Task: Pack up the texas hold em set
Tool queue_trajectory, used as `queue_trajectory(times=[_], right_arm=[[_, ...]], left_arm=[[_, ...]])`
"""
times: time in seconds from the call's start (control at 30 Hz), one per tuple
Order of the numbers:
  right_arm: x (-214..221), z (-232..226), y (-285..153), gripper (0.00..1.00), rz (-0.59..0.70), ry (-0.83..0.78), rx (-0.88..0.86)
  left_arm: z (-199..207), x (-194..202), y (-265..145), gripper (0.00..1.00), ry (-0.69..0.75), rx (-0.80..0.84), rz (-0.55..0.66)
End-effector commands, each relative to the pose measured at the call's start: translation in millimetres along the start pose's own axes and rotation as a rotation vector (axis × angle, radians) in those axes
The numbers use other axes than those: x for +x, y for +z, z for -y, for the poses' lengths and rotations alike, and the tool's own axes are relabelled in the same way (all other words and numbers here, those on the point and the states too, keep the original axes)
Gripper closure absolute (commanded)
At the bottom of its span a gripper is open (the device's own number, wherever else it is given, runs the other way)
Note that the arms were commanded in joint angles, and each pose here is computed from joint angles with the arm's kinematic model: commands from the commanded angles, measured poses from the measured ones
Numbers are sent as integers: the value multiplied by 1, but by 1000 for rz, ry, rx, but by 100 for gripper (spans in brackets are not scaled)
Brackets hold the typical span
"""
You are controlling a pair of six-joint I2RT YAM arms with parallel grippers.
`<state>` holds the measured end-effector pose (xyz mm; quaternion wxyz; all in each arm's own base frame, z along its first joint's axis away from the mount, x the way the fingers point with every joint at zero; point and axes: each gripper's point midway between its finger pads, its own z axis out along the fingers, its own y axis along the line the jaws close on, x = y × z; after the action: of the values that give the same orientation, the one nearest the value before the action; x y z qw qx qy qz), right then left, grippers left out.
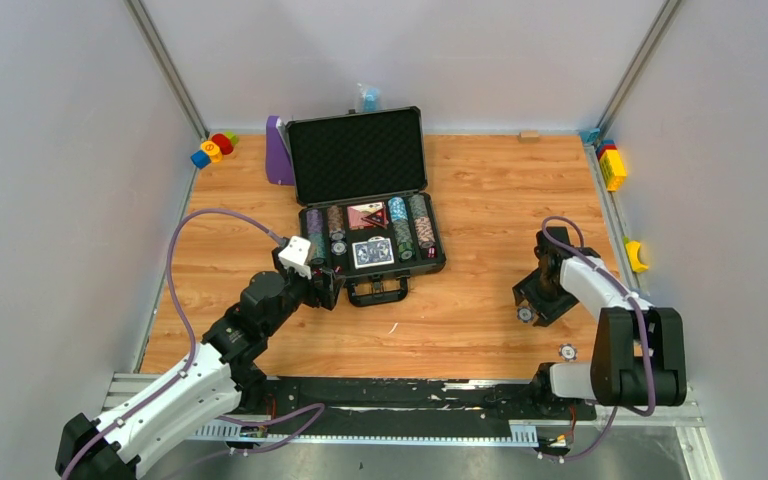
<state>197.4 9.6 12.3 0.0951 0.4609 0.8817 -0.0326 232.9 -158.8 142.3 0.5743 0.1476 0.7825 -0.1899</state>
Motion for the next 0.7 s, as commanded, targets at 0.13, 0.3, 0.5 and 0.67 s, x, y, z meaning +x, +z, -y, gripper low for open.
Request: queue_trajectory(times=[0.13,0.3,0.5,0.67], right_arm=[[10,-7,17,49,-56,10,-11],[11,-8,16,59,-60,-2,-17],[11,-6,15,59,-86,-45,19],[9,-12,9,59,-83,-44,-18]], left_arm=[[0,-23,0,8,-8,-4,70],[0,-22,0,8,-6,-4,67],[0,-22,0,7,-3,-5,64],[-1,-21,0,7,-1,-8,61]])
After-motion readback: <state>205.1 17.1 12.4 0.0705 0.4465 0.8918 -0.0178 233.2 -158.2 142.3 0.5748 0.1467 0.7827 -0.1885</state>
